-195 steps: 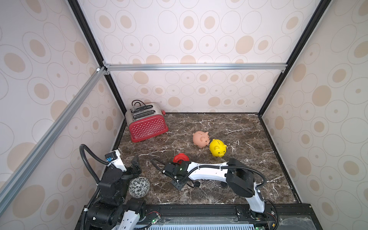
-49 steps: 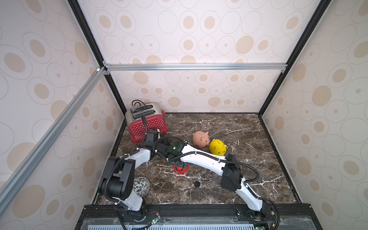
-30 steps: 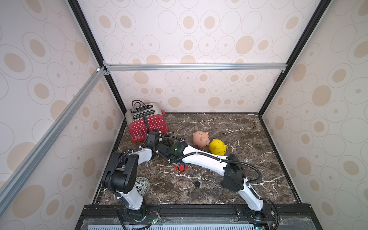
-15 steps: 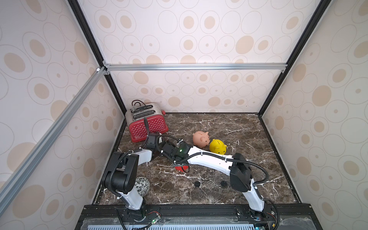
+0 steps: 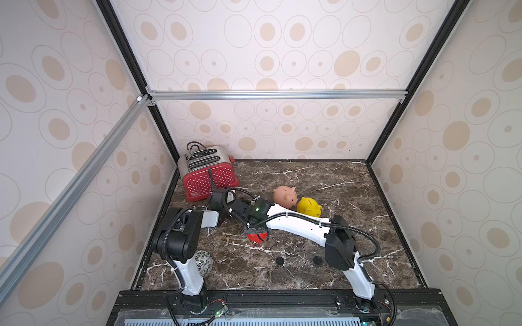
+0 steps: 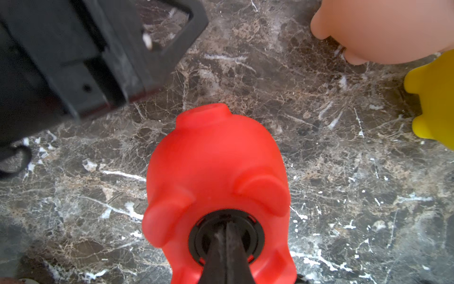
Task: Close piggy banks
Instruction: Insert the knob into the piggy bank, then hold the piggy bank at the center of the board, then screw the knob on the piggy bank.
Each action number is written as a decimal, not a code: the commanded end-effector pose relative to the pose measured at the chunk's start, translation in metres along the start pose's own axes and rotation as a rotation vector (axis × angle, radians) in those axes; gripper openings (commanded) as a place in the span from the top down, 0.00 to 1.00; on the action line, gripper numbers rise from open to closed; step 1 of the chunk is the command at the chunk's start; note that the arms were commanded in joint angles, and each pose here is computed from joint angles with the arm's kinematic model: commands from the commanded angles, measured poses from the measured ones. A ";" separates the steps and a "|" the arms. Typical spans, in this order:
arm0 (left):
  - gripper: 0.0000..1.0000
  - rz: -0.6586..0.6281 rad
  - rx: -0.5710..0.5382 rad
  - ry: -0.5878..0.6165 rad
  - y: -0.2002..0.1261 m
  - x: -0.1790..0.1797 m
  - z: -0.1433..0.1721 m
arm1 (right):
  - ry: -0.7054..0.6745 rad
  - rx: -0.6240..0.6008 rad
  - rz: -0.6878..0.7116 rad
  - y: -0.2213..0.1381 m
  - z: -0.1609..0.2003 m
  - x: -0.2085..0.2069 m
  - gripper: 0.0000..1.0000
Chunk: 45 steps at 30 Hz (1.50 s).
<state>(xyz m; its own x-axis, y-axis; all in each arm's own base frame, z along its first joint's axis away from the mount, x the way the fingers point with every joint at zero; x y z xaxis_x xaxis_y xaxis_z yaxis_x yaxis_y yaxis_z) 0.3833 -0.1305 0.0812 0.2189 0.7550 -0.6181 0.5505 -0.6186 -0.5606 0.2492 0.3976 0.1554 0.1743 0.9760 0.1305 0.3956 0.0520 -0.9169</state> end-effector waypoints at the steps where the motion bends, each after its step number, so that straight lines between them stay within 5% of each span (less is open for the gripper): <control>1: 0.21 0.115 0.001 0.072 0.005 -0.019 -0.025 | -0.036 0.025 0.018 0.009 0.000 -0.002 1.00; 12: 0.22 0.144 0.127 0.075 0.014 -0.017 -0.012 | -0.162 0.019 -0.024 0.005 -0.003 -0.006 1.00; 21: 0.20 0.031 0.028 0.054 -0.030 -0.017 0.002 | -0.162 0.051 -0.048 0.009 -0.006 -0.013 1.00; 28: 0.16 0.101 -0.111 -0.010 -0.065 -0.026 0.006 | -0.156 0.072 -0.050 0.011 -0.005 -0.016 1.00; 34: 0.12 0.058 -0.117 0.001 -0.086 -0.027 0.027 | -0.146 0.073 -0.054 0.012 -0.008 -0.018 1.00; 45: 0.10 0.179 -0.101 0.012 -0.076 -0.035 0.055 | -0.149 0.087 -0.074 0.012 -0.007 -0.014 1.00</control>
<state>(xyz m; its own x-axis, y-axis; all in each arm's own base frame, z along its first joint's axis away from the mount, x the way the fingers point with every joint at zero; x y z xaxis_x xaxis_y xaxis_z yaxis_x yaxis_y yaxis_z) 0.2881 -0.1161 0.1115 0.2831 0.6710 -0.6853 0.5841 -0.6873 -0.4317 0.2567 0.3918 0.1552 -0.0045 0.9835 0.1808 0.3470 0.1711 -0.9221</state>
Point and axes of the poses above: each gripper's point midway between its finger pads, its own y axis out along the fingers, its own x axis along the line the jaws close on, z = x × y, the point moved 5 cm from there along -y, back along the fingers, and after that the axes turned 15 degrees about y, right-handed, at the moved point
